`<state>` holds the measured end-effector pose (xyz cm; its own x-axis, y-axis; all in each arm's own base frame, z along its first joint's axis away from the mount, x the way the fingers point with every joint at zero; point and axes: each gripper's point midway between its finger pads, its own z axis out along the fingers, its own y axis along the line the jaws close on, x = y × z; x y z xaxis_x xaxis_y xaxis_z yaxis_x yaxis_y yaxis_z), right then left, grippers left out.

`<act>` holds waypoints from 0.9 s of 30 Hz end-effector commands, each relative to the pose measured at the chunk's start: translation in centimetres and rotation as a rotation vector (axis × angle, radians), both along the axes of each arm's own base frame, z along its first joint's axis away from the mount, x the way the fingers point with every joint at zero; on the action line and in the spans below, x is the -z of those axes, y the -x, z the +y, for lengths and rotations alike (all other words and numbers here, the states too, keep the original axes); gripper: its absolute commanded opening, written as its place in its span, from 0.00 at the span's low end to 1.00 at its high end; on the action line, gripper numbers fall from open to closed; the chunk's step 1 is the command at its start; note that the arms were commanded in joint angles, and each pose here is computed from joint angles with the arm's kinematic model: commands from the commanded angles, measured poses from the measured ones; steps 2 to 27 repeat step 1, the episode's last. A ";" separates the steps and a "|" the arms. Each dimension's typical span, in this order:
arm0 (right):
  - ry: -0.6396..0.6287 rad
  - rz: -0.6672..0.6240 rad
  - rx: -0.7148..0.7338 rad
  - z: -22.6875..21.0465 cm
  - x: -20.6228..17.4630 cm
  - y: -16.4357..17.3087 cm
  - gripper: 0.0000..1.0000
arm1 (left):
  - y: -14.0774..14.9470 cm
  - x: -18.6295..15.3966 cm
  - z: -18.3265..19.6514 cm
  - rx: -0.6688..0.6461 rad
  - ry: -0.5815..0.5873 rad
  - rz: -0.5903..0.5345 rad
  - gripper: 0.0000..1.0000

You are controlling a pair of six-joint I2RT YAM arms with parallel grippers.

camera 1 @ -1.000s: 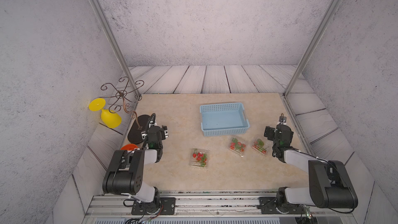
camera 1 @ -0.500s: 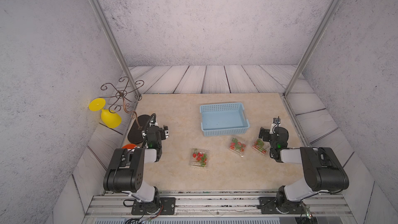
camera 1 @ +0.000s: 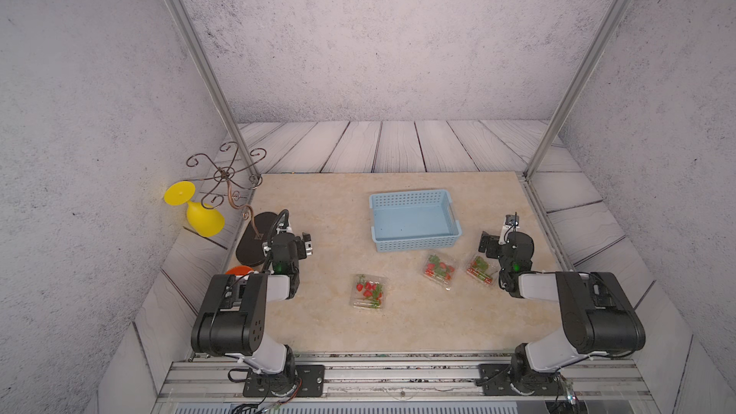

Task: Pack strawberries into containers
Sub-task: Reset both arms

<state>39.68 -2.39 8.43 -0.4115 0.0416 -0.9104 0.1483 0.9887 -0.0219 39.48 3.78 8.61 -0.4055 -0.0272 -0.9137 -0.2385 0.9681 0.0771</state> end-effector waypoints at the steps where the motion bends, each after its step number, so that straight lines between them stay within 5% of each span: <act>1: 0.002 -0.007 -0.008 0.1 -0.4 -0.2 0.99 | -0.6 -1.4 0.2 0.000 -0.006 -0.039 1.00; 27: 0.002 -0.007 -0.008 0.1 -0.4 -0.2 0.99 | -0.6 -1.4 0.2 0.000 -0.006 -0.039 1.00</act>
